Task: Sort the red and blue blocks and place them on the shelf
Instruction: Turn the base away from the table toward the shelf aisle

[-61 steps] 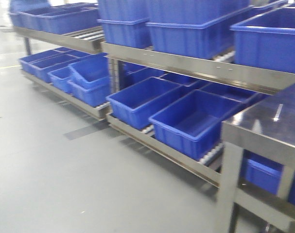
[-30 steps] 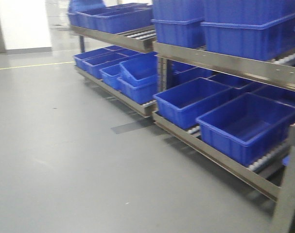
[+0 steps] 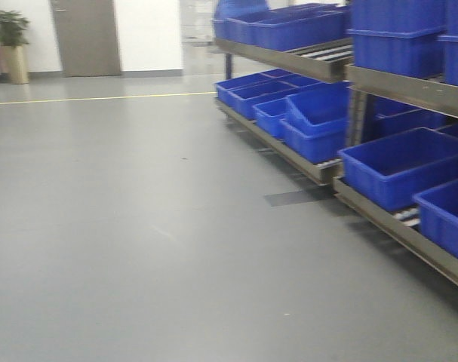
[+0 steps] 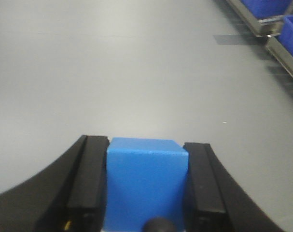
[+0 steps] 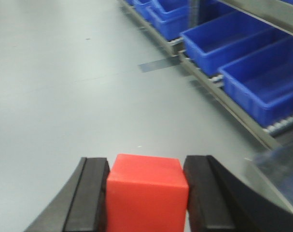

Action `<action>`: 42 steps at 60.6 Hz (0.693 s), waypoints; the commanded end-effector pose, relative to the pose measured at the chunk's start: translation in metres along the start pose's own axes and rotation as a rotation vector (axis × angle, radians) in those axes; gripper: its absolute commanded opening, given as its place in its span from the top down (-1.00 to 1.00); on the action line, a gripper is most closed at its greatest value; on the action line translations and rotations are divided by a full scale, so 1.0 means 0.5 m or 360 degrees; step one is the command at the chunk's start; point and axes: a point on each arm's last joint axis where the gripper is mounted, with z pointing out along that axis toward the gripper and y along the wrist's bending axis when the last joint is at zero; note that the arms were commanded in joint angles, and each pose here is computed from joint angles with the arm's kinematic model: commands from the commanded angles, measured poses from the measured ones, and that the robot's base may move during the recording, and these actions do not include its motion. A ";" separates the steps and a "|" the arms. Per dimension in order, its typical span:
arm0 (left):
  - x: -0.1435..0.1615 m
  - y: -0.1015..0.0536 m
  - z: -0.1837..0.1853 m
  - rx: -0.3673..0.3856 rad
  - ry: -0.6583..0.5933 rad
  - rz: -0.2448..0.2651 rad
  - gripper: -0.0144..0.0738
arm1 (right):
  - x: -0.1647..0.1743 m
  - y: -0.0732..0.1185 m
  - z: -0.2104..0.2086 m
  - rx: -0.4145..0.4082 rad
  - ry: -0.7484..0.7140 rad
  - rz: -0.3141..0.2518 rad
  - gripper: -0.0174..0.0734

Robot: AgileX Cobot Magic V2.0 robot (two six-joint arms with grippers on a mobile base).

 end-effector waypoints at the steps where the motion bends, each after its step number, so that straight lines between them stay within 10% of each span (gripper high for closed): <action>1: -0.031 -0.006 -0.009 0.0039 -0.0172 0.0000 0.37 | -0.033 0.003 -0.006 -0.0007 -0.0180 -0.0027 0.49; 42: -0.031 -0.006 -0.009 0.0038 -0.0169 0.0000 0.37 | -0.033 0.003 -0.006 -0.0006 -0.0178 -0.0027 0.49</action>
